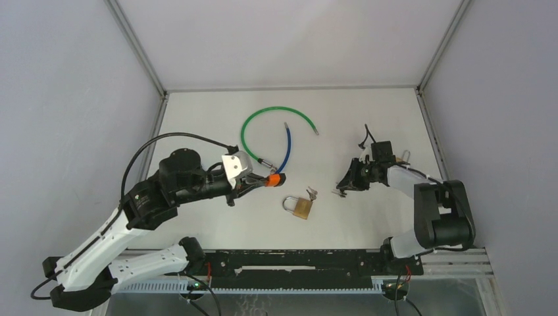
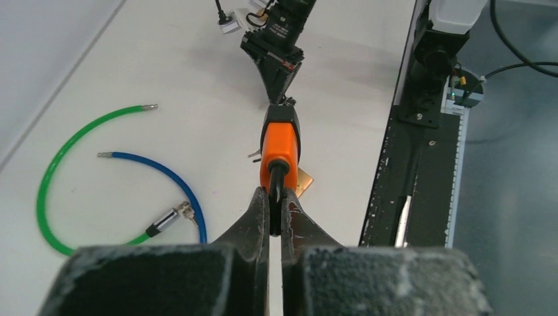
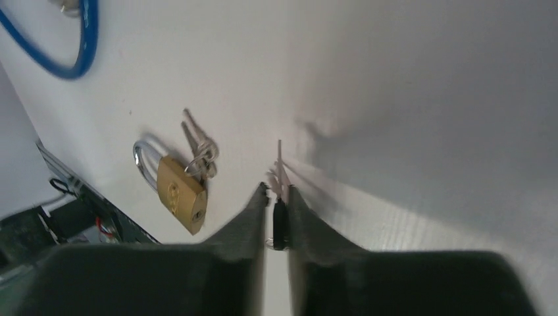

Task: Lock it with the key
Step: Place the key at the center of the board.

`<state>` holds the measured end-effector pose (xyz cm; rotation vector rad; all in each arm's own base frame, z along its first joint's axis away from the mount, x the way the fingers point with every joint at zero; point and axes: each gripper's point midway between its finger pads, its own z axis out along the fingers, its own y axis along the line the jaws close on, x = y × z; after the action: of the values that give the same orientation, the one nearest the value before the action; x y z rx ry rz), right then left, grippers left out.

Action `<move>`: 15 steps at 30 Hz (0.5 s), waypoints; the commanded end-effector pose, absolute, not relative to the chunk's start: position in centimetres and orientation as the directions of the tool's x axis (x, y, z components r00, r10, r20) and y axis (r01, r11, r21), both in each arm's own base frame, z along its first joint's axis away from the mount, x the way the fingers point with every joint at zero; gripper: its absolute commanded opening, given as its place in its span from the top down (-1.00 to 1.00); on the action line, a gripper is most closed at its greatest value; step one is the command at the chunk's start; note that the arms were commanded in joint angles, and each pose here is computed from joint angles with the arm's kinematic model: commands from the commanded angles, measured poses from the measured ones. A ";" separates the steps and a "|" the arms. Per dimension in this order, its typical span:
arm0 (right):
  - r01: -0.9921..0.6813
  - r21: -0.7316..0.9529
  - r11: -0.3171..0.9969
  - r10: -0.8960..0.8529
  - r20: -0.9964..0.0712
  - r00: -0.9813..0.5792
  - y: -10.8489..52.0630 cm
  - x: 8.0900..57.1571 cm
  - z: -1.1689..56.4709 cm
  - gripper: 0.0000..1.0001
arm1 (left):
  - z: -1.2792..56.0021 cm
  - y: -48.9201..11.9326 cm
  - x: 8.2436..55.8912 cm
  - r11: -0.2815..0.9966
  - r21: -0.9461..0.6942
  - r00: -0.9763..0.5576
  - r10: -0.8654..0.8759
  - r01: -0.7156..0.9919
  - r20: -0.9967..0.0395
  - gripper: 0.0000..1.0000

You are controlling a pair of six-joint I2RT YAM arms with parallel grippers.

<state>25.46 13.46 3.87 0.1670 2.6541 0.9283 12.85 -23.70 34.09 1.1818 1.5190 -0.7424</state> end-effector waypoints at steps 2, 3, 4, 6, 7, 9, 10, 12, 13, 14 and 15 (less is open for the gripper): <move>0.026 0.595 0.803 0.268 -0.323 -0.907 12.1 29.4 4.1 0.25 | 36.3 -25.0 12.2 0.308 0.041 -0.009 0.161 0.951 -0.987 1.00; 0.022 0.578 0.816 0.263 -0.336 -0.905 11.8 29.8 4.4 0.14 | 36.2 -25.1 12.1 0.303 0.036 -0.013 0.159 0.952 -0.987 1.00; 0.020 0.555 0.832 0.256 -0.351 -0.901 11.5 30.1 5.0 0.06 | 36.1 -25.2 12.1 0.300 0.030 -0.019 0.157 0.953 -0.987 1.00; -0.042 0.515 0.856 0.220 -0.437 -0.872 11.5 31.1 8.0 -0.35 | 36.1 -25.4 12.1 0.298 0.027 -0.021 0.154 0.954 -0.988 1.00; -0.108 0.504 0.857 0.185 -0.497 -0.848 12.1 31.4 10.1 -0.45 | 36.0 -25.4 12.1 0.297 0.026 -0.021 0.154 0.954 -0.988 1.00; -0.332 0.468 0.819 0.078 -0.664 -0.744 14.7 31.0 15.9 -0.58 | 36.0 -25.5 12.0 0.287 0.039 -0.007 0.156 0.957 -0.988 1.00; -0.481 0.410 0.775 0.009 -0.769 -0.639 16.4 30.2 19.3 -0.61 | 35.9 -25.5 12.0 0.279 0.048 0.003 0.161 0.959 -0.987 1.00; -0.769 0.294 0.568 -0.083 -0.909 -0.408 20.9 25.7 25.5 -0.72 | 35.5 -25.6 11.9 0.266 0.070 0.023 0.176 0.961 -0.984 1.00; -0.870 0.233 0.434 -0.086 -0.951 -0.297 22.6 22.7 28.2 -0.83 | 35.3 -25.6 11.8 0.257 0.080 0.032 0.184 0.963 -0.982 1.00; -0.940 0.169 0.296 -0.078 -0.977 -0.200 24.2 19.7 30.4 -0.90 | 35.0 -25.7 11.7 0.248 0.090 0.042 0.194 0.965 -0.980 1.00; -0.976 0.113 0.186 -0.056 -0.990 -0.126 25.4 17.1 32.1 -0.95 | 34.7 -25.8 11.5 0.237 0.100 0.051 0.204 0.966 -0.978 1.00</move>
<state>26.05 20.44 22.62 -0.5469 2.0063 0.9170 12.00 -24.98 33.23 1.1635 1.5285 -0.8508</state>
